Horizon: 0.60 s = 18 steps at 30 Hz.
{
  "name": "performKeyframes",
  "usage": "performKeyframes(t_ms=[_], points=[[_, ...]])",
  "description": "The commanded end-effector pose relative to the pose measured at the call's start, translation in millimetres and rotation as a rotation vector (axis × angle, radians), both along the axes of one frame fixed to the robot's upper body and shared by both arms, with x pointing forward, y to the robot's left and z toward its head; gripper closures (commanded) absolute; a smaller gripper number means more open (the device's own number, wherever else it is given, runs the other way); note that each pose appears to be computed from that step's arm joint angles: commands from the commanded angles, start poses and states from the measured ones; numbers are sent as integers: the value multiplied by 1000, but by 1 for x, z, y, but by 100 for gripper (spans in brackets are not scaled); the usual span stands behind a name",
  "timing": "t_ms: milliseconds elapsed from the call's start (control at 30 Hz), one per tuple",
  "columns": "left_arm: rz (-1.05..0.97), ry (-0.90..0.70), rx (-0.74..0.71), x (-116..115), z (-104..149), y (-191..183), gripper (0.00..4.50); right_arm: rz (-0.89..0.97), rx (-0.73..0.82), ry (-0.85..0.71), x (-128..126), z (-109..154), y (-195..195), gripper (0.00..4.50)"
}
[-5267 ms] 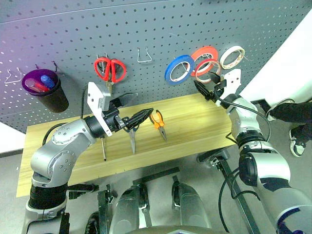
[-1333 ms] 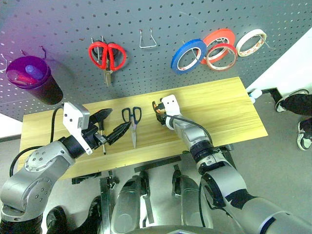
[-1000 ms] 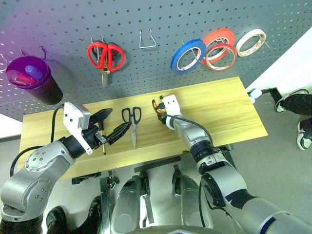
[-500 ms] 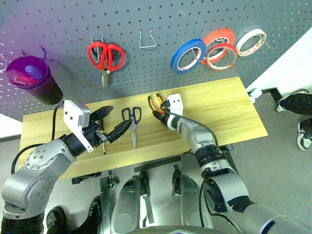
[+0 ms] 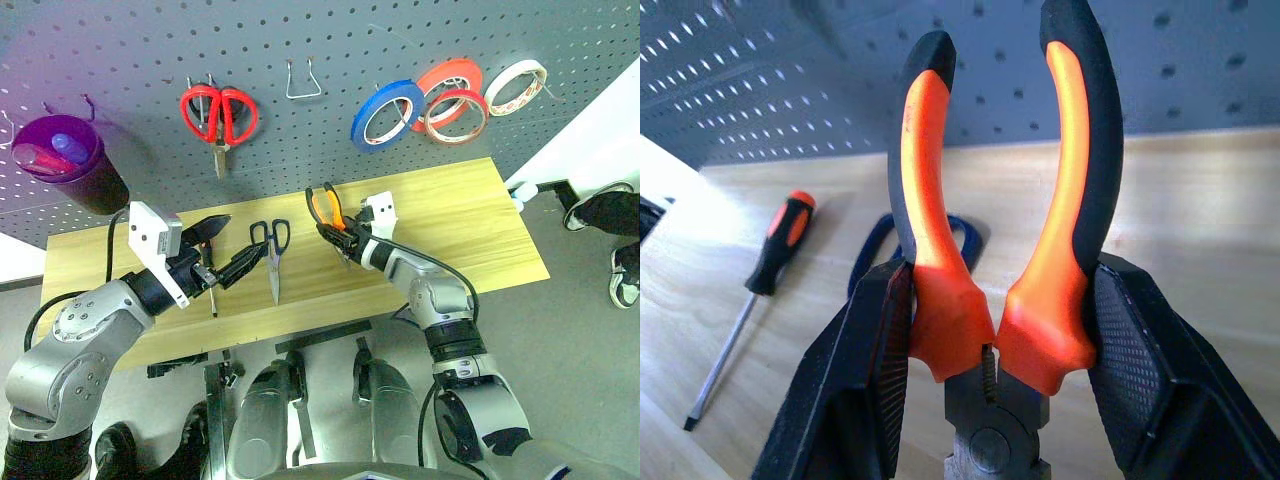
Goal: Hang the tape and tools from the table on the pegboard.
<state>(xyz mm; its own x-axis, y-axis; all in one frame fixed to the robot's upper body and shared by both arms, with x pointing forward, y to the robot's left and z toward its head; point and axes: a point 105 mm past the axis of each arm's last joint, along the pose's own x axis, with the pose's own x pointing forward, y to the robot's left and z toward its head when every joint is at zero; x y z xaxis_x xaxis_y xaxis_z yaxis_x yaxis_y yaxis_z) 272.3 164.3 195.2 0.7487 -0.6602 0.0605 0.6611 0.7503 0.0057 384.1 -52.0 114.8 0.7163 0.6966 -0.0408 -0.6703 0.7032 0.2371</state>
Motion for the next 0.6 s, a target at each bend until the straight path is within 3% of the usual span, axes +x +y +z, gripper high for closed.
performKeyframes(t_ms=[33,600], points=[[-13,-50,-2,0,7,-3,0,30,60,-98,-7,25,-2,241],[-30,-112,-35,11,19,-9,0,77,179,-230,-10,68,-11,241]])
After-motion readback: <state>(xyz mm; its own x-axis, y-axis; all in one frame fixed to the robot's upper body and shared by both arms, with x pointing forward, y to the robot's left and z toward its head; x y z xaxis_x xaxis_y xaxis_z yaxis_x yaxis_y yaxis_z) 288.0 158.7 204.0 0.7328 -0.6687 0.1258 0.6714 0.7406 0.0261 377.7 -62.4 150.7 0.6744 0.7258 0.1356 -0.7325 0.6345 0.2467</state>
